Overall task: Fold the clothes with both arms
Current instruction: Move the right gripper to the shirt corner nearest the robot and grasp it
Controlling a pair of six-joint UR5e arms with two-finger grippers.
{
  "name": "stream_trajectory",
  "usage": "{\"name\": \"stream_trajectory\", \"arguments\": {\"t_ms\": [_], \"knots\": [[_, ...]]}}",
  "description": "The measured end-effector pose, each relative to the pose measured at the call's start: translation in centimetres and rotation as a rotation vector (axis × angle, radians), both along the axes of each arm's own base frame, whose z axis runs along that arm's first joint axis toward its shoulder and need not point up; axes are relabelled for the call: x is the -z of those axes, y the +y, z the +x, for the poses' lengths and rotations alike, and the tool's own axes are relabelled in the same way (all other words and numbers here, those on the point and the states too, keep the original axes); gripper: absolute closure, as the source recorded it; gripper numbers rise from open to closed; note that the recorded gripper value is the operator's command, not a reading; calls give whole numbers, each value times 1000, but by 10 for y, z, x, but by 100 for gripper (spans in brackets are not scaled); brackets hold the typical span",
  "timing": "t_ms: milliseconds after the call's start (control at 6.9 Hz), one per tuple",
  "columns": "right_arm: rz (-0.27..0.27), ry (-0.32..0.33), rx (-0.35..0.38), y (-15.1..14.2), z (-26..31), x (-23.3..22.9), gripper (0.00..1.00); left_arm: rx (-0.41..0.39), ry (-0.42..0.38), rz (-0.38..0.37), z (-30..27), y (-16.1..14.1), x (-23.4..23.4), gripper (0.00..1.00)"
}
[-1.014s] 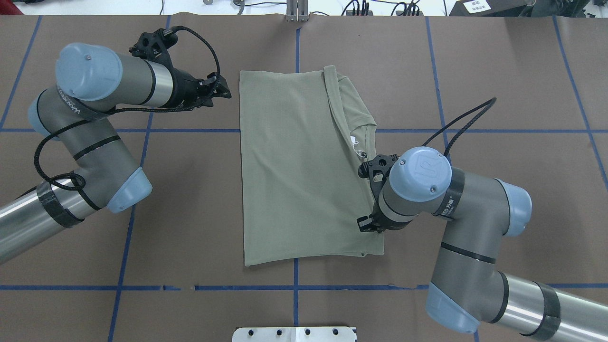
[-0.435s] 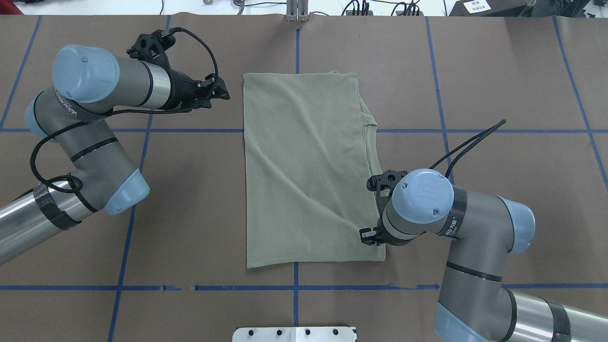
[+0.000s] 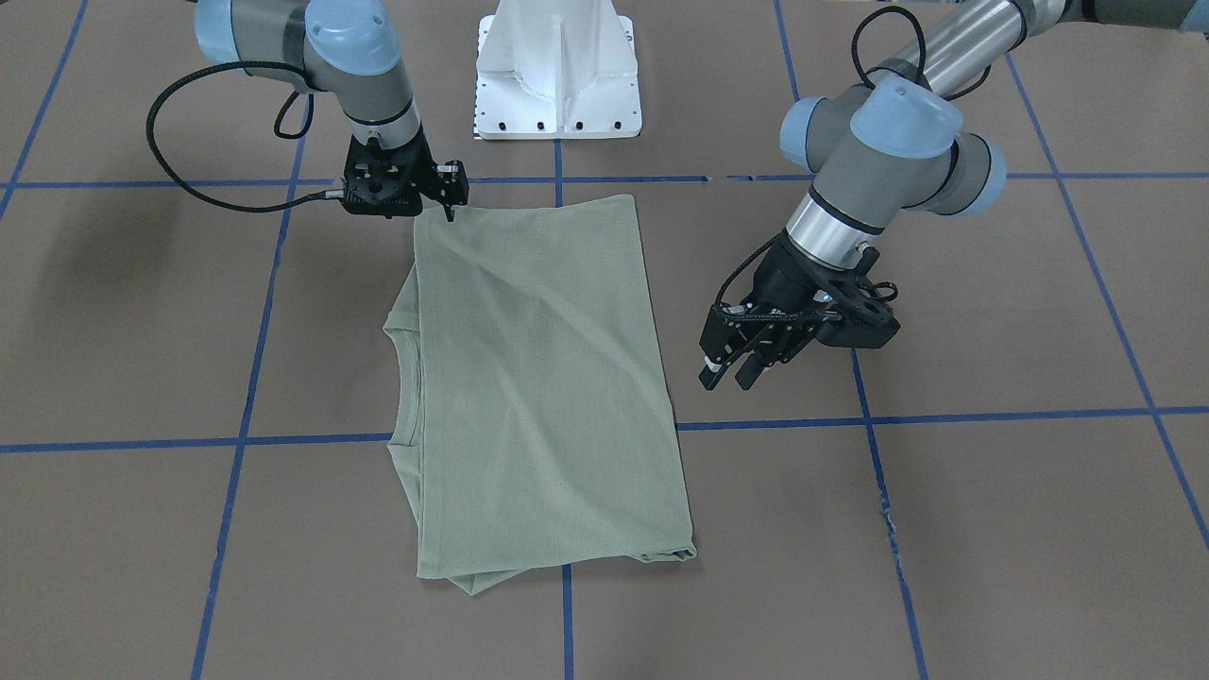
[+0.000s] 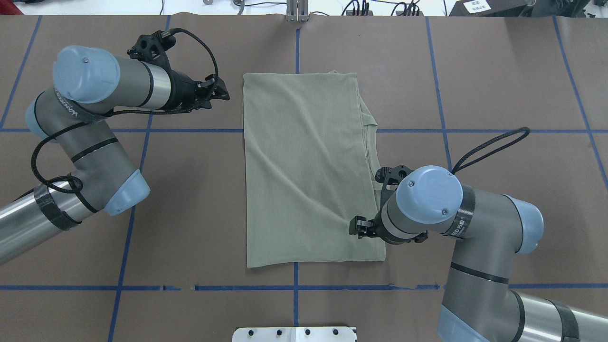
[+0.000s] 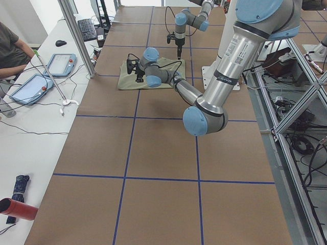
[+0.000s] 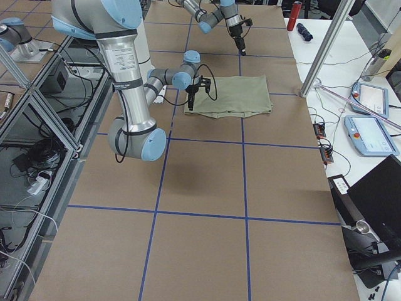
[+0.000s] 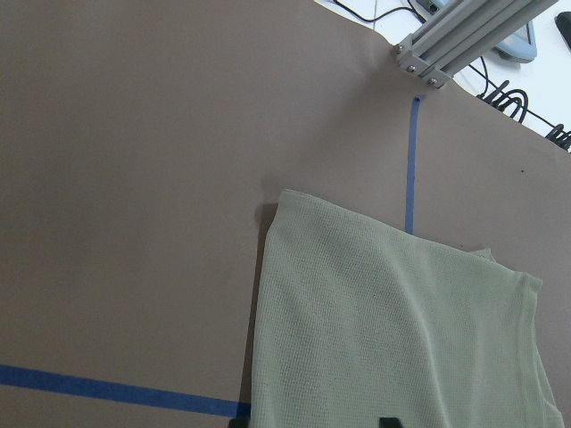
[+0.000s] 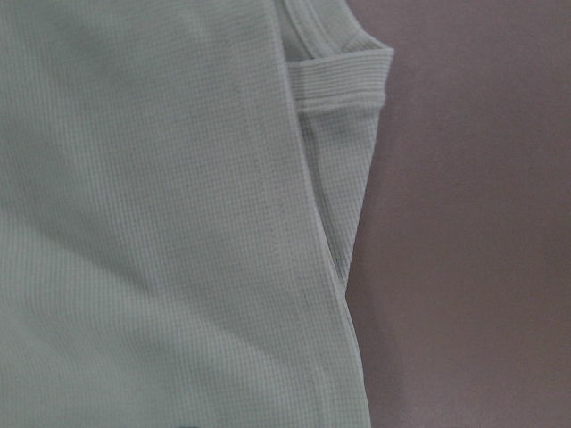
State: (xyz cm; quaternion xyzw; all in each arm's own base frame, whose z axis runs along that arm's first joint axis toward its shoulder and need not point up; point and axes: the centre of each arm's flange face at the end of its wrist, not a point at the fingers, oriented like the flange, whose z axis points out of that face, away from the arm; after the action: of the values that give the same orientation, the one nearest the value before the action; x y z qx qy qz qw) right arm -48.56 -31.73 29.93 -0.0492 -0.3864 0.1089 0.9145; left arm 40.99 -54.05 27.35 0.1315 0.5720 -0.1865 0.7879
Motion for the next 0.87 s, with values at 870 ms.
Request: {"name": "stream_trajectory", "arguments": {"t_ms": [870], "knots": [[-299, -60, -462, 33, -24, -11, 0, -1, -2, 0, 0, 0, -1, 42]]}}
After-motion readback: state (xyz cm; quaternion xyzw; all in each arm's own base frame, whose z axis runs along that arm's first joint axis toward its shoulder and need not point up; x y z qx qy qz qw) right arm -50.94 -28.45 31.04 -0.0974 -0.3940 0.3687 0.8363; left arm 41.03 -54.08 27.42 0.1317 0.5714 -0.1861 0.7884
